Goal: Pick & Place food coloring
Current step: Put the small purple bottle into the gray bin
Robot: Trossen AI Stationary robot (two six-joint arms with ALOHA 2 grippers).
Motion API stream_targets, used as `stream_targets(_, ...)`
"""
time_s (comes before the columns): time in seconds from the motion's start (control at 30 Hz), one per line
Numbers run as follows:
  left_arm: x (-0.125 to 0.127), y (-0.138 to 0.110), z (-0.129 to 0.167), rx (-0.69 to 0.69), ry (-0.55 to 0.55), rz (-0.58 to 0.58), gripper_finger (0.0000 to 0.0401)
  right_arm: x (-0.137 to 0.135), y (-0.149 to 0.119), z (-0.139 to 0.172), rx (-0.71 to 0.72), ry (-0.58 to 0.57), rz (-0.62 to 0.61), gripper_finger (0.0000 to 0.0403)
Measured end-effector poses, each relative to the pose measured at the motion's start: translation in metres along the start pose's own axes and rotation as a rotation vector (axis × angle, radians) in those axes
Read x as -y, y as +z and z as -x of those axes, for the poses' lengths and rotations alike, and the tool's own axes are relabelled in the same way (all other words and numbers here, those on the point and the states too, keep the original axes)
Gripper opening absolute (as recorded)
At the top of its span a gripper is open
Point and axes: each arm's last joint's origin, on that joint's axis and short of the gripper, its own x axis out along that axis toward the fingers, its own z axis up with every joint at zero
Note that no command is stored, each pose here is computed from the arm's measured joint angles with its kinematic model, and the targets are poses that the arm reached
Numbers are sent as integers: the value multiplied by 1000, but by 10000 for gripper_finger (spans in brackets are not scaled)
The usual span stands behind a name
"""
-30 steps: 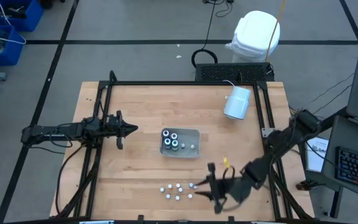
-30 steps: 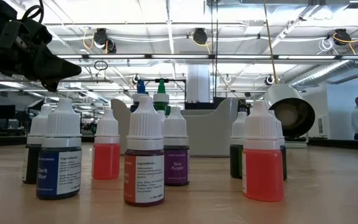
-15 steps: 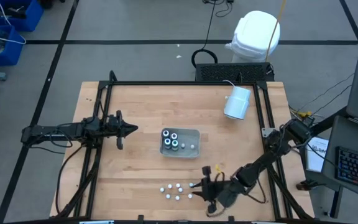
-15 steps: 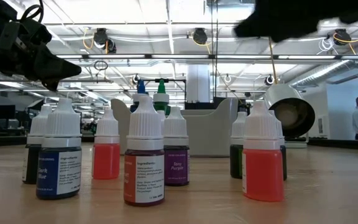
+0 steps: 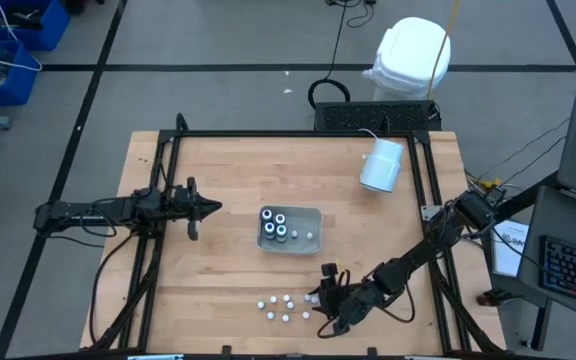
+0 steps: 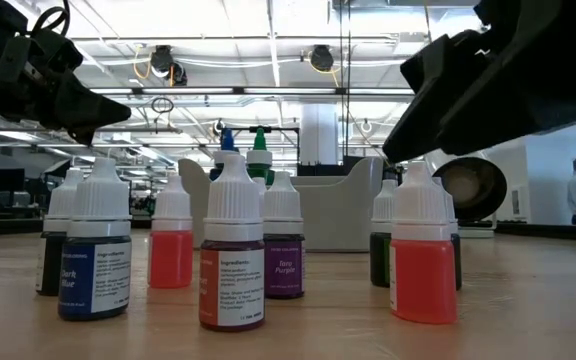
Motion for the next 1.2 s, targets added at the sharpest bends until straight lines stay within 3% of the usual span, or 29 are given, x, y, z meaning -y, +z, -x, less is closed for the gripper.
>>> stream_targets(0.27,0,0,0,0,0,-1,19,4,-6,-1,-60,-24,-72,167)
stream_targets(1.2,-1,0,0,5,26,0,19,3,-14,-10,-104,10,-152,159)
